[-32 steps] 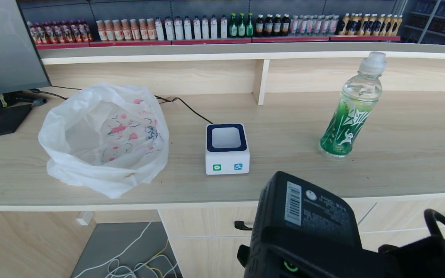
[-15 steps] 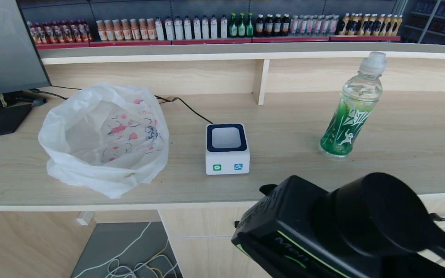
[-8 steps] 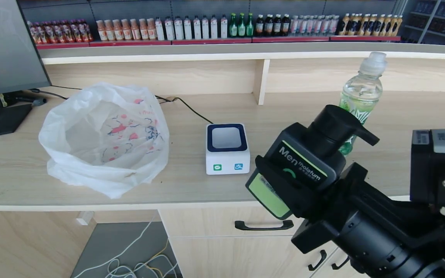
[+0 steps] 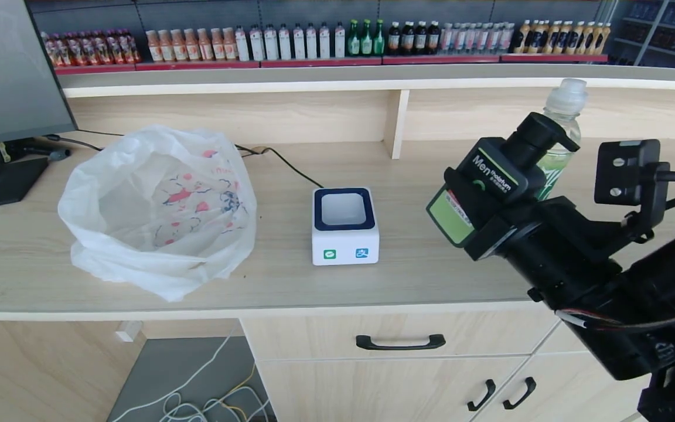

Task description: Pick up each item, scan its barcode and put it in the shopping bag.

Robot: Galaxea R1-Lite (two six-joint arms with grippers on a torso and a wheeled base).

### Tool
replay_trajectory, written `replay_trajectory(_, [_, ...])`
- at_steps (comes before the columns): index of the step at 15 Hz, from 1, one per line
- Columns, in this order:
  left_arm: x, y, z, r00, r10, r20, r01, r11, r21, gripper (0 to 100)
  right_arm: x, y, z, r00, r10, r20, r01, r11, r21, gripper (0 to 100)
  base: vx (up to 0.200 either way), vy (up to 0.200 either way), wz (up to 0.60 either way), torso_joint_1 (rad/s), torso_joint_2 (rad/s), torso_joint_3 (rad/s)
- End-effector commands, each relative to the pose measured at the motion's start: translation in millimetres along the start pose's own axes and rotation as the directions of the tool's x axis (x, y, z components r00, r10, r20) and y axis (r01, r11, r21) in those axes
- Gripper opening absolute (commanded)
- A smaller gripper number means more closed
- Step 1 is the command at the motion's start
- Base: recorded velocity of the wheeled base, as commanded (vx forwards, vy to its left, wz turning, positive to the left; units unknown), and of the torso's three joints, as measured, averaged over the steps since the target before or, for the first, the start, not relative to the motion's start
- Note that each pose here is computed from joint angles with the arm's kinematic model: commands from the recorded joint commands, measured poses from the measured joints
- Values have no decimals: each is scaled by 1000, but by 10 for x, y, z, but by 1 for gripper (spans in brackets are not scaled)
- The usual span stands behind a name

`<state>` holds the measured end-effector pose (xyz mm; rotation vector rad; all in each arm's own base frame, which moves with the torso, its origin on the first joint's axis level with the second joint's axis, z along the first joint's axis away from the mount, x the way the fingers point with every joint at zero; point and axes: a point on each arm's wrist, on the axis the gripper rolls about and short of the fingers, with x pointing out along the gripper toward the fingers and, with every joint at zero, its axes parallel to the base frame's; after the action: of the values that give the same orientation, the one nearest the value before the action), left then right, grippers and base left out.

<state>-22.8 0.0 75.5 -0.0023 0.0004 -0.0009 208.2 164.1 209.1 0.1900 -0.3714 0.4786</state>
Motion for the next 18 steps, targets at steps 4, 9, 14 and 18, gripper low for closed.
replay_trajectory(4, [0, 0, 0, 1000, 1, 0, -1, 1000, -2, 100, 117, -55, -45, 1000, -25, 9, 25, 1000, 5, 0, 0, 50, 0, -1, 1, 1])
replay_trajectory(9, [0, 0, -2, 1000, 1, -1, -1, 1000, -2, 100, 93, -121, 26, 999, -45, 28, 45, 999, 12, 0, 0, 200, 0, 3, 1, 2])
replay_trajectory(14, [0, 0, 0, 1000, -1, 0, 1, 1000, -2, 100, 49, -128, 43, 999, -45, 25, 45, 999, 14, 0, 0, 200, 0, -2, 1, 3])
replay_trajectory(18, [0, 0, 0, 1000, 1, 0, -1, 1000, -1, 100, 36, -128, 76, 998, -45, 34, 44, 999, 22, 0, 0, 50, 0, -2, 1, 1])
